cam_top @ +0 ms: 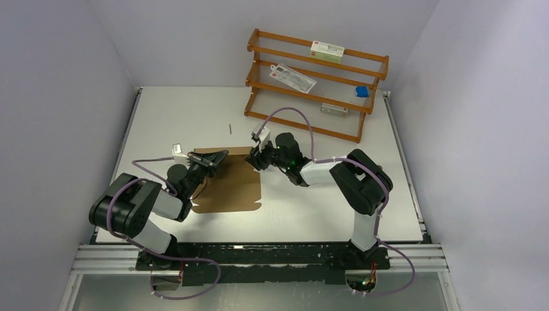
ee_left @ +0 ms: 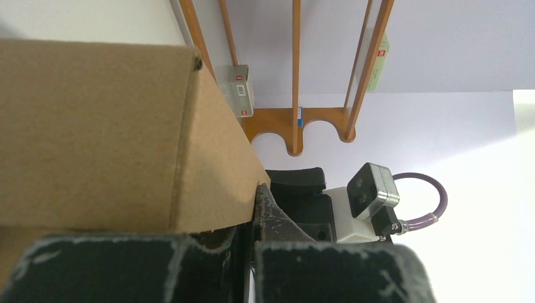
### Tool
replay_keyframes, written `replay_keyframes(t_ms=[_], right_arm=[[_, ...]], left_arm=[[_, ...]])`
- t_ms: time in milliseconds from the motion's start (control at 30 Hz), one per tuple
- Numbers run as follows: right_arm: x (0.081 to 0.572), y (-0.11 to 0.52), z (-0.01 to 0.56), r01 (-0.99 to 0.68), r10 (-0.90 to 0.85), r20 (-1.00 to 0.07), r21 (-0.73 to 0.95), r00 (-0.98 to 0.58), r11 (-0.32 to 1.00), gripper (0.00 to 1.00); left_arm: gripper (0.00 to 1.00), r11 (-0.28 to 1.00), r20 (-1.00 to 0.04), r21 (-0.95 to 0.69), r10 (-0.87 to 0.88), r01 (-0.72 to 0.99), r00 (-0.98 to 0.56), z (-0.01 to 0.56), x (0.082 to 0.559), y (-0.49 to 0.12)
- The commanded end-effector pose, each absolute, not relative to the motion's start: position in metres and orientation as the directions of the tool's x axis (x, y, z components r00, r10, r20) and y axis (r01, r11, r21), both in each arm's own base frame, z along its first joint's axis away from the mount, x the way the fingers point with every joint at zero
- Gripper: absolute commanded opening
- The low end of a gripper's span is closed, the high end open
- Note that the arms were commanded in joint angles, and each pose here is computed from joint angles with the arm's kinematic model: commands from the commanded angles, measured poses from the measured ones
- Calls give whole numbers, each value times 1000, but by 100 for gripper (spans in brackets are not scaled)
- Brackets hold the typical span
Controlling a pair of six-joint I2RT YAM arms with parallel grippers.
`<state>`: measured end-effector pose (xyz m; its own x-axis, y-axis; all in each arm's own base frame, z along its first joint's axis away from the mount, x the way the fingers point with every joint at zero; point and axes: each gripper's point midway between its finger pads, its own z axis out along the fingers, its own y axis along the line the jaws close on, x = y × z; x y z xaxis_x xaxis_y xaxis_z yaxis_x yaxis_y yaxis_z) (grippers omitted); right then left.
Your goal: Fold the paper box
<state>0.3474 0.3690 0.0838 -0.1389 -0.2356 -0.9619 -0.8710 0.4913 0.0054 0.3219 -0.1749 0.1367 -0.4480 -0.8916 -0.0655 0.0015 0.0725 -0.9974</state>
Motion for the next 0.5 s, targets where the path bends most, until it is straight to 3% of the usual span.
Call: replay_keyframes(t_ms=[0,467], right_arm=[[365,362,92,-829,-229,-968,-47,-99,557,41],[399,324,85,-578,-263,-945,-105,-196,809,19]], left_arm=[[5,76,-87,-996,-849,43,-520,146,306,-187],[6,100,-101,-994,-843,32,-528,148,297,-185]])
